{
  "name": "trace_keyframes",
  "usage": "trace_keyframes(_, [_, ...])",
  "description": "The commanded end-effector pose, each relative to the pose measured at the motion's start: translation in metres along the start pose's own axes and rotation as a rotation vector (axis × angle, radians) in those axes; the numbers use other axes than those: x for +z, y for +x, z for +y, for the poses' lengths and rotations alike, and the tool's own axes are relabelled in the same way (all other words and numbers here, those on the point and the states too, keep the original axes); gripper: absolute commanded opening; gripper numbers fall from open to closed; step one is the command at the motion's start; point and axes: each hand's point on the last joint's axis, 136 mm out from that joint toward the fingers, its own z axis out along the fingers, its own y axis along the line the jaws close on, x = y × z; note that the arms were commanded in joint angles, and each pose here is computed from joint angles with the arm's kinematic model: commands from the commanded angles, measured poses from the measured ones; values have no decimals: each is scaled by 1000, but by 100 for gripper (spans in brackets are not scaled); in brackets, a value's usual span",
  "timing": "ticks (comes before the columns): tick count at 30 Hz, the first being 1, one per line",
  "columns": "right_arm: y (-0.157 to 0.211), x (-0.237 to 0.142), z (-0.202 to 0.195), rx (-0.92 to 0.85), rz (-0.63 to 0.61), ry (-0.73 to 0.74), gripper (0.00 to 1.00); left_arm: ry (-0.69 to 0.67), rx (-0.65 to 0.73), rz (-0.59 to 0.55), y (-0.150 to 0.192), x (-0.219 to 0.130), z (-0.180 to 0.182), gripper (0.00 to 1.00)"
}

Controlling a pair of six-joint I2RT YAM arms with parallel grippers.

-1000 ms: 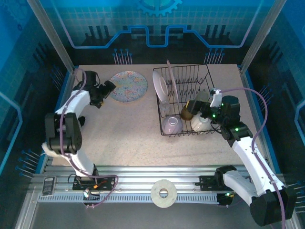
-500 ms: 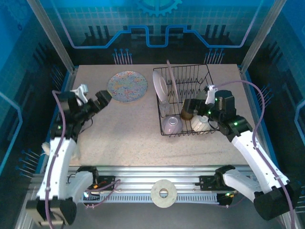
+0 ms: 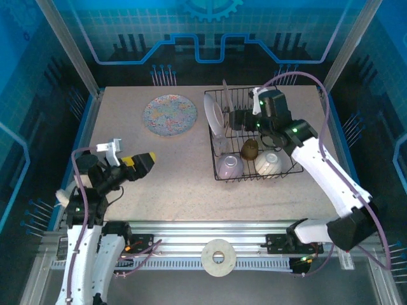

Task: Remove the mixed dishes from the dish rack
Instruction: Pick up the plate from the dish rack.

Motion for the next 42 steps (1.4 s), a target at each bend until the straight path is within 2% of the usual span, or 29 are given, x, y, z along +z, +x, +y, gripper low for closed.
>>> trace_keyframes(1, [-2,12,-3,-70,48,69,90,47,60,24,12,-3,-8,99])
trace_keyframes(14, [-7,74,5,-126,159,132,79,33,58,28,12,-1,-4,99])
trace_keyframes(27, [-8,104,12,-175,184,176,54,42,64,24,12,-2,-6,99])
trace_keyframes(37, [-5,119,12,-184,202,199,40,48,63,25,12,-2,-7,99])
trace_keyframes(42, [-2,125,12,-189,220,209,28,43,65,25,12,-1,-6,99])
